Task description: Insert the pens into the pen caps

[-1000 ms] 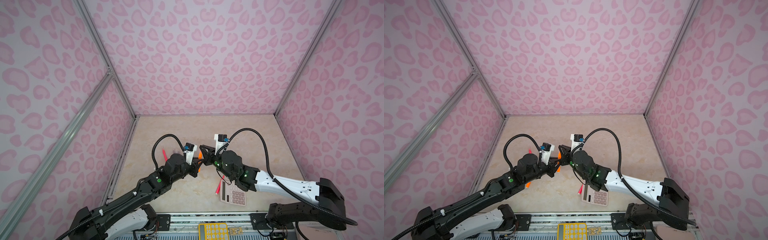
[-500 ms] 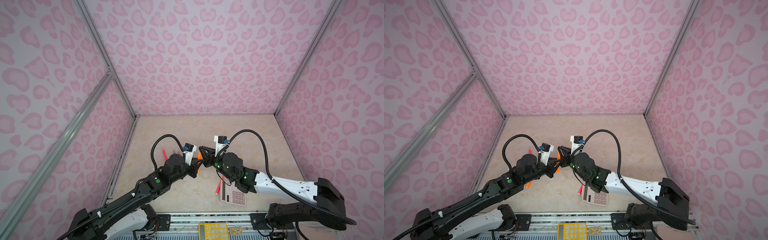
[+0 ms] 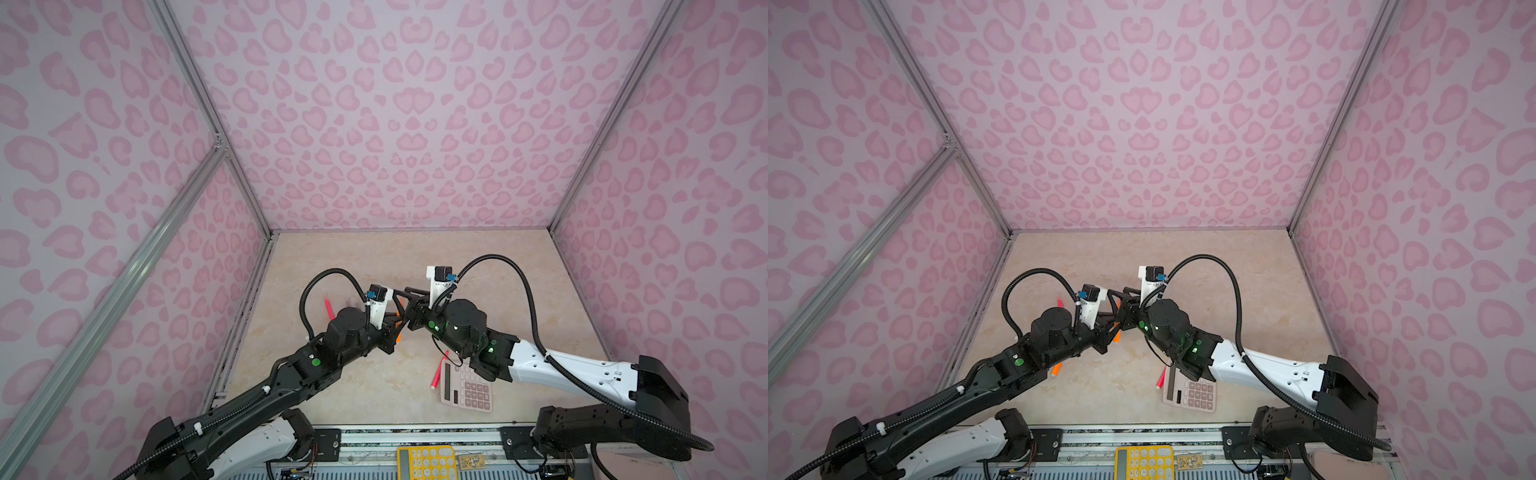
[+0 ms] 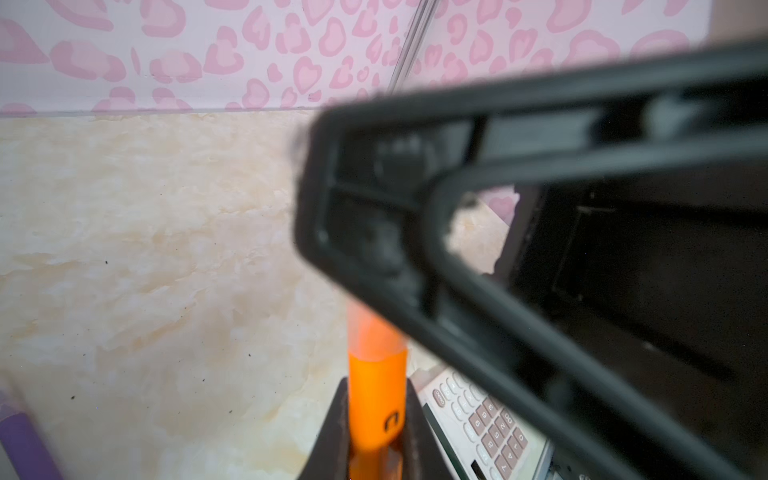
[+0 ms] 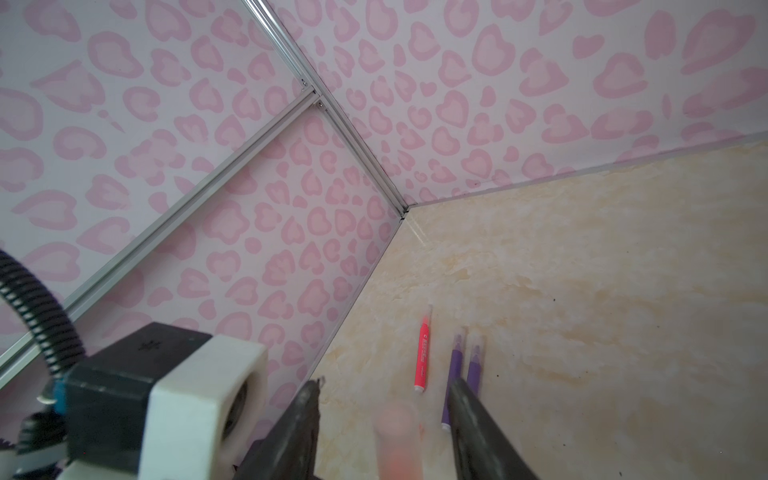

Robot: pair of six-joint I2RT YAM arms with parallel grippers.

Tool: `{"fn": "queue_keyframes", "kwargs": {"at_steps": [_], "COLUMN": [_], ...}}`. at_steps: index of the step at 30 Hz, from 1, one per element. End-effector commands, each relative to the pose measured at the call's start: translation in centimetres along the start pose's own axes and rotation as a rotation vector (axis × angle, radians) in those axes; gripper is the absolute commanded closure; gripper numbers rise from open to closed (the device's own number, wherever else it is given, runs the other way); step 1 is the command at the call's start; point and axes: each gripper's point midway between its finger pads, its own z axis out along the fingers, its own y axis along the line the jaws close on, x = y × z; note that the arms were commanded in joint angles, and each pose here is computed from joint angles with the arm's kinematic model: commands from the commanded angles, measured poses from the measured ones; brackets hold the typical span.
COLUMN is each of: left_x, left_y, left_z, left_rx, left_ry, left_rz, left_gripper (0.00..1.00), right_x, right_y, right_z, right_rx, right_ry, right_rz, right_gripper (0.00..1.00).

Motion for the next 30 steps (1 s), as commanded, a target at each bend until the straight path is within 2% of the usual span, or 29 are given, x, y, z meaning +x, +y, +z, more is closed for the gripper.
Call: {"fn": "queue_keyframes", "kwargs": {"at_steps": [1,5,8,20,24,30], "left_x": [-1.0,-1.1,-1.0,-1.3,-1.3,-1.4], "left_y": [-0.5,-0.4,-0.4,-0.4,0.4,3.3], "left_z": [0.0,-0.1,0.0,-0.3,-0.4,-0.9], "left_rx": [0.018,0.017,0.017,0.014,-0.034,-0.200], "left_ry": [-0.037,-0.040,-0.036,-0.046,-0.050,-0.076], "left_rz": [0.013,0.011,0.011,0.011,-0.003,-0.034], "left_gripper": [0.97,0.97,0.97,0.97,0.97,0.97], "right_x": [0.1,0.2,0.3,1.1,2.0,5.3], "right_y": [-0.6,-0.3,0.3,0.3,-0.1,-0.6], "right_z": [0.4,1.0,2.0,2.9,2.8,2.2], "right_rx": [0.015,0.006,0.000,0.010,0.021,0.044], "right_ry": [0.018,0.037,0.065,0.100,0.116,0.145], "right_rz": [0.005,0.006,0.001,-0.017,-0.019,-0.037], "right_gripper": [0.51,0.51,0.56,0.99,1.00,1.00]}}
